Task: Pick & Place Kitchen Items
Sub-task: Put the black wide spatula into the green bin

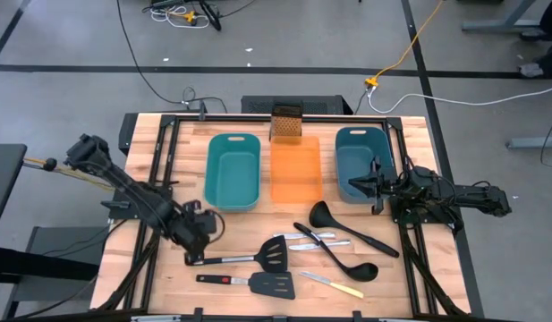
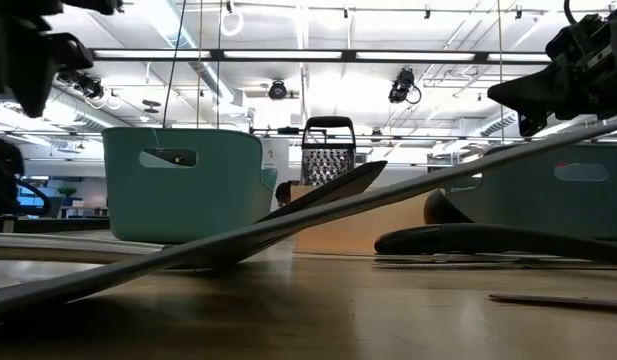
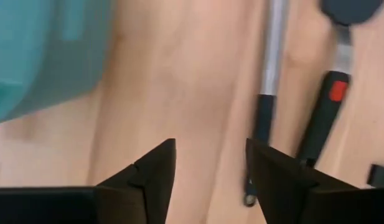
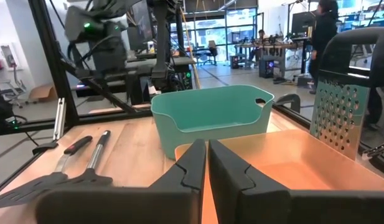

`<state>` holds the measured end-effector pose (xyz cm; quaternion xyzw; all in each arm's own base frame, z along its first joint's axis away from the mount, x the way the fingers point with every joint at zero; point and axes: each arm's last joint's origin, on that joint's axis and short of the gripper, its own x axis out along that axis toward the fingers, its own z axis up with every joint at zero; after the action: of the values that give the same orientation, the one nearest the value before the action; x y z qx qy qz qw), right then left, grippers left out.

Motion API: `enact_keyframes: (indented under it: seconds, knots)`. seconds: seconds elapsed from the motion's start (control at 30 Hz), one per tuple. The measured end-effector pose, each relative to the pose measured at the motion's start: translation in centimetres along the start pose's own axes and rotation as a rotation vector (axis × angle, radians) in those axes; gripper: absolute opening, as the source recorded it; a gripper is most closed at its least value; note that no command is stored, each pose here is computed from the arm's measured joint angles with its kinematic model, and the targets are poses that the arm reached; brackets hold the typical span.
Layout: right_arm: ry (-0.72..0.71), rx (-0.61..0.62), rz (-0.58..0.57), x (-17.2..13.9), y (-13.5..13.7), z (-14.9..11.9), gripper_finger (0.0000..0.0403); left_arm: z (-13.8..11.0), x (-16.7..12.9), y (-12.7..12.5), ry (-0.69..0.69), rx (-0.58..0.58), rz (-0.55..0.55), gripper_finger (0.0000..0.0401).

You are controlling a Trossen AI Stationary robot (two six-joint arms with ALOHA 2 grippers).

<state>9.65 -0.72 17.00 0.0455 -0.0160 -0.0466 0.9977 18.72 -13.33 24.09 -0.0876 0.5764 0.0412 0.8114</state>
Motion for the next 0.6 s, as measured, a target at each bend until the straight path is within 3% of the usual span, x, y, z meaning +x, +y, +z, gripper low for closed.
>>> enact_keyframes:
  seconds: [0.6]
  knots:
    - [0.001,0.005,0.003,0.0,0.0,0.0,0.0029,-0.8,6.3,-4.8,0.091,0.099,-0.021,0.0232]
